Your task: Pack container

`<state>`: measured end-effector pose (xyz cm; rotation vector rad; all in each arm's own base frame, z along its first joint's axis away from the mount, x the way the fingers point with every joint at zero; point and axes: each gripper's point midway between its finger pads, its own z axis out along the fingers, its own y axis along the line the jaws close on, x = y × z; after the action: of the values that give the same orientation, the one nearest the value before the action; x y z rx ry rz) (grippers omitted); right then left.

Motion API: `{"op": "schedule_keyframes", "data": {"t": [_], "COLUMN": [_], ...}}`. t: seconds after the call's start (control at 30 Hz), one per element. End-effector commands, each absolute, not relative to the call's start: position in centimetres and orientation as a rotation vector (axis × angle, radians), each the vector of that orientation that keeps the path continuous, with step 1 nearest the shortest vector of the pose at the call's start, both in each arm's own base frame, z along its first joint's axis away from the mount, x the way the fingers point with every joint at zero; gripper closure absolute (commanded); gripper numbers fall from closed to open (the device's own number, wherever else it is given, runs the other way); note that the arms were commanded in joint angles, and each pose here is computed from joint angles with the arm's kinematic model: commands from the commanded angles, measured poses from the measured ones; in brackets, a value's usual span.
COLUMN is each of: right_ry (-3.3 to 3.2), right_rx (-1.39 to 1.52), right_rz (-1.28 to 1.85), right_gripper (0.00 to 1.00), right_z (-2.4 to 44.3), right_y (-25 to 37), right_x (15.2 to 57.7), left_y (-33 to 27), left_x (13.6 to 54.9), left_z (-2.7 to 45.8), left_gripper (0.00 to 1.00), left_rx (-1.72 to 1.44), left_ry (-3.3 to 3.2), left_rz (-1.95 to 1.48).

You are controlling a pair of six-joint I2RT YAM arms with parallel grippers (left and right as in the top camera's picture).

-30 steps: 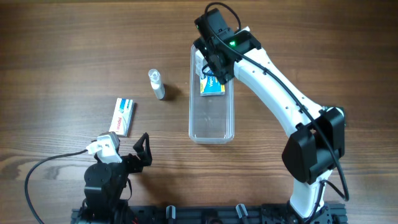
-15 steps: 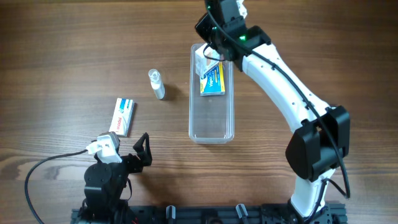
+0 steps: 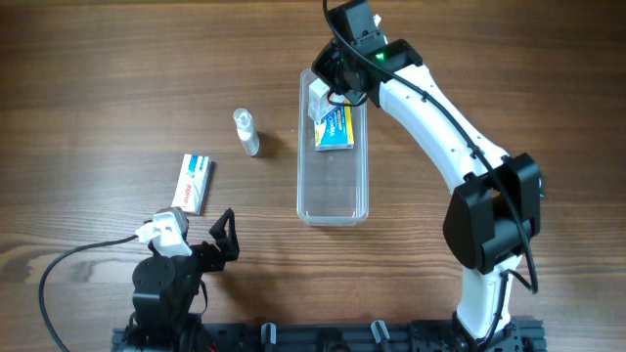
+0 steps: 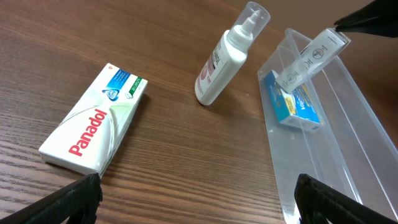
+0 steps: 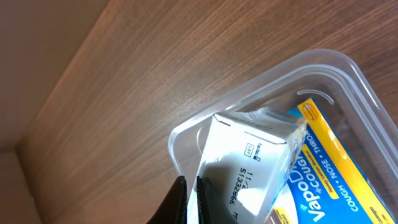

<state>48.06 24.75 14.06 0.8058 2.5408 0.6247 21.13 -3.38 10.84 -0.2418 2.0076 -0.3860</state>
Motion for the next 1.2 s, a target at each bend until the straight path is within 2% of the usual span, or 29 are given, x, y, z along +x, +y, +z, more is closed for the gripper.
{"op": "schedule_keyframes", "data": {"t": [0.0, 0.13, 0.37, 0.6, 0.77, 0.9, 1.17], "right_ry": [2.575, 2.656, 2.703, 2.831, 2.833, 2.842, 2.778], "right_rx": [0.826, 0.859, 0.863, 0.789, 0.751, 0.789, 0.771], "right_rz": [0.526, 0.397, 0.293, 0.161, 0.179, 0.168, 0.251], "right_gripper": [0.96, 0.96, 0.96, 0.96, 0.94, 0.93, 0.93], "right_z": [13.0, 12.2, 16.4, 15.6, 15.5, 13.7, 13.5], "right_y": [23.7, 22.0, 19.3, 18.4, 19.9, 19.8, 20.9], "right_x": [47.4, 45.1, 40.7, 37.6, 37.2, 36.9, 38.7], "left_y": [-3.2, -3.2, -3.2, -3.2, -3.2, -3.2, -3.2], "left_x": [21.2, 21.2, 21.2, 21.2, 21.2, 21.2, 21.2], "left_z": [10.9, 10.9, 10.9, 10.9, 10.9, 10.9, 10.9], "left_gripper": [0.0, 0.0, 0.0, 0.0, 0.0, 0.0, 0.0], "left_rx": [-0.23, -0.23, -0.23, -0.23, -0.23, -0.23, -0.23], "left_ry": [1.999, 2.0, 1.999, 1.999, 1.999, 1.999, 2.0], "left_rz": [-0.368, -0.368, -0.368, -0.368, -0.368, -0.368, -0.368]}}
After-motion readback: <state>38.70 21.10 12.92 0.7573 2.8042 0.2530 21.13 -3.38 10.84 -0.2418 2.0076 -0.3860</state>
